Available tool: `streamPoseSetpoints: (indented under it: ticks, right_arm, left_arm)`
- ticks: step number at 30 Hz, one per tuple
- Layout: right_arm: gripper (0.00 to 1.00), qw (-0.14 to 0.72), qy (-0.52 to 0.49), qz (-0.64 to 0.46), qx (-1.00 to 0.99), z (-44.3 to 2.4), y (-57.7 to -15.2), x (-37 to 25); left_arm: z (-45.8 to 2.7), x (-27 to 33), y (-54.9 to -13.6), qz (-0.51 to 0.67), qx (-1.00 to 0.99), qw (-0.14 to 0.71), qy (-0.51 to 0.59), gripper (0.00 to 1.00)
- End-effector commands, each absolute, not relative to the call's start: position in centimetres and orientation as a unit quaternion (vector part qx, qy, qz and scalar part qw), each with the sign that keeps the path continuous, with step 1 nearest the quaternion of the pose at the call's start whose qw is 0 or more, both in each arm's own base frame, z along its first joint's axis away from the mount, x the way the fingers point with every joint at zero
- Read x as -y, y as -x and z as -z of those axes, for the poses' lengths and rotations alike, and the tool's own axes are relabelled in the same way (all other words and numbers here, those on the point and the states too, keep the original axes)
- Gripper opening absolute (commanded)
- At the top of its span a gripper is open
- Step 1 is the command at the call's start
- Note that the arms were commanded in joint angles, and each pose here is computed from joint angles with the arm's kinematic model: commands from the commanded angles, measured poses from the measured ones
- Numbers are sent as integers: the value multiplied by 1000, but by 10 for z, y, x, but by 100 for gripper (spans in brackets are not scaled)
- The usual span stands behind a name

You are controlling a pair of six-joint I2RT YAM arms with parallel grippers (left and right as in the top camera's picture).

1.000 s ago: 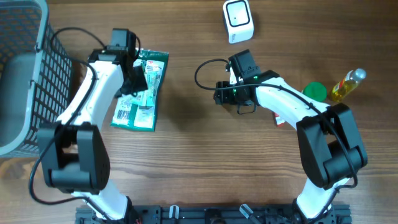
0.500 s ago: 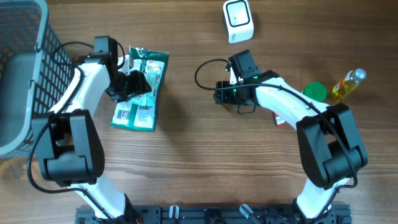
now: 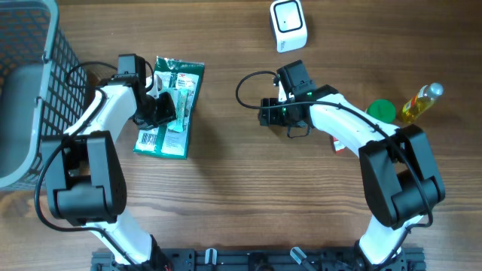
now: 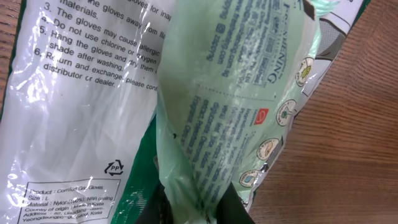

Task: Scan the item barcode
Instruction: 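Grasp the light green pouch from the gloves packet with the left gripper, then move the green pouch toward the right gripper and grasp it there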

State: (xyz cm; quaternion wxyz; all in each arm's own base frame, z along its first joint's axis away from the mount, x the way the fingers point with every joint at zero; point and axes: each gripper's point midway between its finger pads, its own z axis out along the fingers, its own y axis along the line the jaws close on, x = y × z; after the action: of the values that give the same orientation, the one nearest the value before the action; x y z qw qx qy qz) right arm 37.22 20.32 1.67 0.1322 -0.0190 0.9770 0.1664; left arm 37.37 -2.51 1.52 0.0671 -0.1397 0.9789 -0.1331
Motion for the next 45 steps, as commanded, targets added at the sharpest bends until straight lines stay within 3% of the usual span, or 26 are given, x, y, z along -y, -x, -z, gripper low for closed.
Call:
streamPoseSetpoints:
  ticks: [1, 2, 4, 7, 12, 22, 24, 25, 29, 30, 32, 33, 34, 35, 40, 45]
  right_arm:
    - [81, 138, 17, -164, -977, -11, -377, -203]
    - [81, 140, 20, -171, -975, -14, -378, -206]
    - [72, 145, 22, -171, -974, -26, -381, -204]
    - [66, 172, 25, -184, -967, -68, -385, -194]
    - [65, 170, 39, -280, -944, -130, -368, -169]
    - [66, 132, 43, -287, -948, -110, -351, -149]
    - [66, 132, 43, -287, -948, -109, -351, -149]
    - [66, 132, 43, -287, -948, -109, -351, -149]
    - [65, 131, 42, -289, -947, -110, -350, -150]
    - [59, 130, 44, -291, -947, -110, -350, -152]
    - [21, 127, 47, -292, -947, -109, -348, -156]
    - [6, 124, 41, -295, -947, -108, -347, -161]
    - [4, 123, 36, -298, -946, -107, -347, -165]
    - [4, 120, 37, -300, -946, -104, -347, -171]
    - [4, 97, 67, -303, -946, -76, -344, -204]
    - [4, 89, 36, -311, -945, -52, -357, -217]
  left_arm:
    - [-45, 19, -381, 126, -977, 96, 142, 4]
    - [-66, 27, -386, 152, -972, 114, 135, 4]
    - [-102, 56, -385, 238, -955, 135, 113, 4]
    - [-120, 84, -375, 280, -947, 127, 93, 4]
    - [-105, 145, -348, 289, -953, 73, 51, 4]
    - [-23, 246, -312, 271, -962, 27, 33, 4]
    - [-12, 253, -308, 268, -963, 18, 24, 32]
    - [-11, 253, -308, 268, -963, 17, 24, 40]
    - [-37, 229, -333, 281, -957, 41, 61, 50]
    - [-45, 225, -337, 292, -953, 46, 65, 50]
    - [-51, 219, -342, 299, -950, 53, 74, 41]
    - [-51, 218, -343, 298, -951, 56, 68, 29]
    - [-51, 217, -343, 298, -951, 57, 63, 6]
    - [-51, 218, -342, 301, -950, 55, 63, 4]
    - [-55, 226, -333, 325, -944, 40, 31, 4]
    - [-65, 238, -323, 369, -929, 21, -2, 4]
